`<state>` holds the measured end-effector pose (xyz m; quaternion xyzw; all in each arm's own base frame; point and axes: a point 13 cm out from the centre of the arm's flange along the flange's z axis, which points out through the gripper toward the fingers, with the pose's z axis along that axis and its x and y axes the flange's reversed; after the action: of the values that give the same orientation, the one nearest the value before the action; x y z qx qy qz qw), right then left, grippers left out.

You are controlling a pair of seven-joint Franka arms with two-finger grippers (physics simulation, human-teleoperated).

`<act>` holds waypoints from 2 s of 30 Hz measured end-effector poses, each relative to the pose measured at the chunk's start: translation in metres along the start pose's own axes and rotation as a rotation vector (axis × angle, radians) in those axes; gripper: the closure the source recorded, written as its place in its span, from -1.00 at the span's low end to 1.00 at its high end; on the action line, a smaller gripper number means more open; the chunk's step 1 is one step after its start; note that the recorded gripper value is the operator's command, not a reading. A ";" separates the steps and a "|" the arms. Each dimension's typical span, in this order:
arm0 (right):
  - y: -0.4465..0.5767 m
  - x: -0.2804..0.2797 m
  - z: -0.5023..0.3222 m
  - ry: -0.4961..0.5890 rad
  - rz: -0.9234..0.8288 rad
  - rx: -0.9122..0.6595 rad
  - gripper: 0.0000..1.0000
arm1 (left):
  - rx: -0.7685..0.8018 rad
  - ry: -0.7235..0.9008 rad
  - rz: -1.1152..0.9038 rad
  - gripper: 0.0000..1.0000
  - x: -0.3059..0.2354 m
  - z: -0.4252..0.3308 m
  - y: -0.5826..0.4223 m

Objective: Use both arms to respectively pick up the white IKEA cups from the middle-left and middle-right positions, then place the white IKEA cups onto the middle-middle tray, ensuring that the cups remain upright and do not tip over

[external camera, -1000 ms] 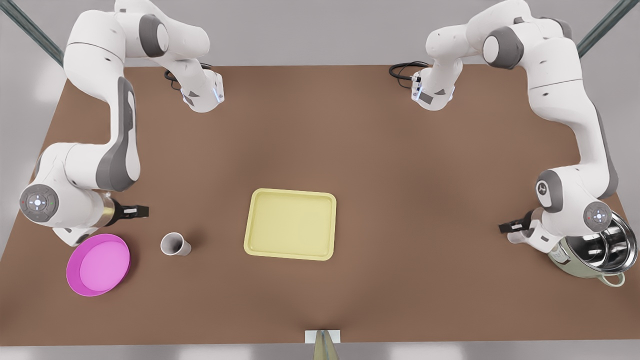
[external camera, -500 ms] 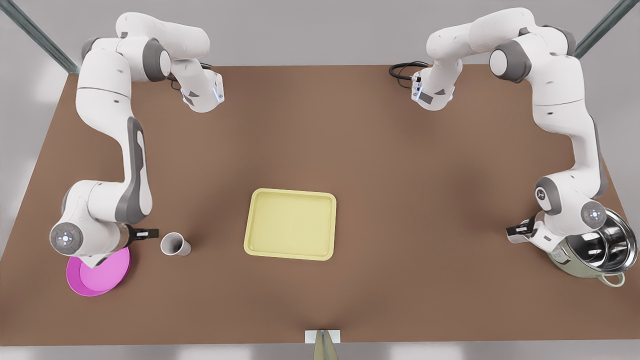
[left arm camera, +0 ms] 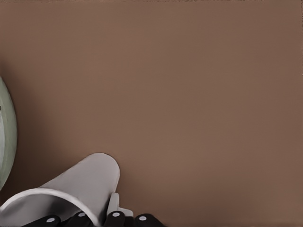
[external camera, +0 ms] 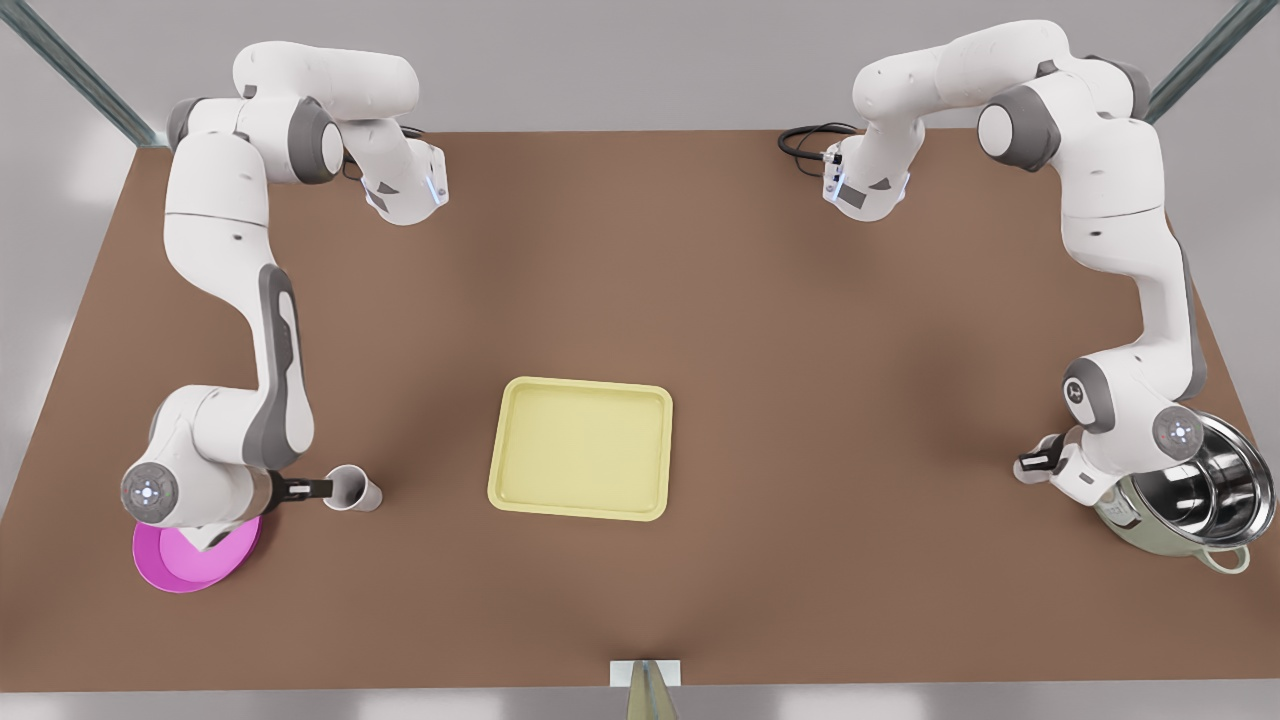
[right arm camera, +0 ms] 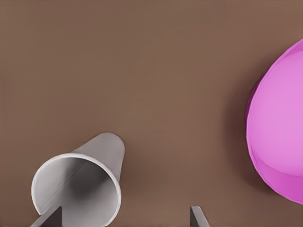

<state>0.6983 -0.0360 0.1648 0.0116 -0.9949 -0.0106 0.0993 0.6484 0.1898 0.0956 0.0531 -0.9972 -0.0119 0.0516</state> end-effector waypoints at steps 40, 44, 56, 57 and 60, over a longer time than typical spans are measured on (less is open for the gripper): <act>0.304 0.037 0.041 0.003 -0.495 -0.049 0.57 | 0.076 -0.115 -0.291 -0.96 0.162 -0.034 -0.715; 0.335 0.051 0.060 0.000 -0.544 -0.032 0.57 | 0.090 -0.120 -0.346 -1.00 0.164 -0.072 -0.715; 0.360 0.055 0.098 -0.010 -0.587 0.007 -1.00 | -0.125 -0.029 -0.565 -1.00 0.103 -0.299 -0.307; 0.359 0.053 0.097 -0.015 -0.583 0.015 -1.00 | -0.138 -0.012 -0.524 -1.00 0.107 -0.296 -0.303; 0.360 0.052 0.090 -0.025 -0.574 0.016 -1.00 | -0.145 0.050 -0.432 -1.00 0.116 -0.293 -0.286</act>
<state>0.6218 0.3243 0.0956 0.2933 -0.9522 -0.0305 0.0799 0.5938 -0.1124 0.3899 0.2620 -0.9576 -0.0928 0.0764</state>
